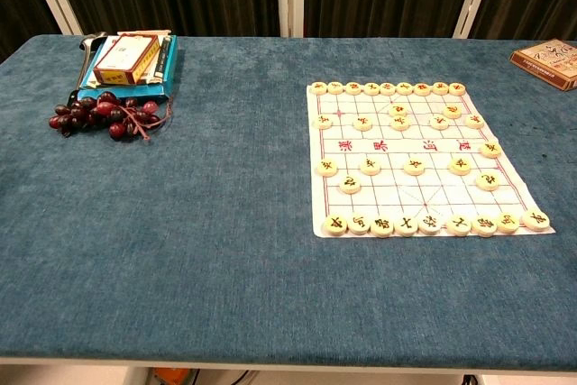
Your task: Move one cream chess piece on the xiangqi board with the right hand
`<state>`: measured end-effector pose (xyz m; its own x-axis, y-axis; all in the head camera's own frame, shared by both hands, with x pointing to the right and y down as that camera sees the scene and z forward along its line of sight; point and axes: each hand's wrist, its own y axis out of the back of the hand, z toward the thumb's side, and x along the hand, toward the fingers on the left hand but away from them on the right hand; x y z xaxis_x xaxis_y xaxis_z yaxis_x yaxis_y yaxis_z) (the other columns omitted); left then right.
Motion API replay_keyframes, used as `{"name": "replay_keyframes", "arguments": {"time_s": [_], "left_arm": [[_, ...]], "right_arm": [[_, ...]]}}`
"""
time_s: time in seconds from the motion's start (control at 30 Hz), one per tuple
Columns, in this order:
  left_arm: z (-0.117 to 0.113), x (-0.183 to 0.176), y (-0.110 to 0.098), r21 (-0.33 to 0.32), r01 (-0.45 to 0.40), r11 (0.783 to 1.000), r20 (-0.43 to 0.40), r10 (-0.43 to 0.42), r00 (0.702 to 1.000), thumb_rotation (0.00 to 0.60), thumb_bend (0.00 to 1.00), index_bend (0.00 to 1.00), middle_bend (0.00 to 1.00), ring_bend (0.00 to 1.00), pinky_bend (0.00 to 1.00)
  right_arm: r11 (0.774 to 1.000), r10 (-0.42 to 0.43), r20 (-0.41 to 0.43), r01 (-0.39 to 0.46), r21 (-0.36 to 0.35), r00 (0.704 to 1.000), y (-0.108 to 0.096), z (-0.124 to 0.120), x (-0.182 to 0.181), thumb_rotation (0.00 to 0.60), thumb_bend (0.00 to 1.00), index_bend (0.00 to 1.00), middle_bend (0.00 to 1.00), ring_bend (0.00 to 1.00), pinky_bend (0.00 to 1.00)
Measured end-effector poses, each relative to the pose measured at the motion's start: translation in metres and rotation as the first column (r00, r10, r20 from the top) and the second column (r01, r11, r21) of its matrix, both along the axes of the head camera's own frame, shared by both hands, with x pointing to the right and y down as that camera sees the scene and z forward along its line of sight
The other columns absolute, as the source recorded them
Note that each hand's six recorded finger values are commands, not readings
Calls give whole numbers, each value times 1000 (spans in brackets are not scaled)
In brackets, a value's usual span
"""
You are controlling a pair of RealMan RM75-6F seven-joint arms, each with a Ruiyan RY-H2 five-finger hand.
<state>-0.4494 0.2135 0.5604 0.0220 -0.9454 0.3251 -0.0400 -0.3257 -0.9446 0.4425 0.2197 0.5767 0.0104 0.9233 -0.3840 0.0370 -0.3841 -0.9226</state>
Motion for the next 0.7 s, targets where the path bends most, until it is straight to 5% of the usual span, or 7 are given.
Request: {"name": "replay_keyframes", "arguments": {"time_s": [0.7], "left_arm": [[5,1,5,-16,6,1000,2,-6,1000,600,93,7,61,3,26]], "right_arm": [[999,-39,2,40,-11,999,-6,7,-6,600,172,0,0,0,0]]}}
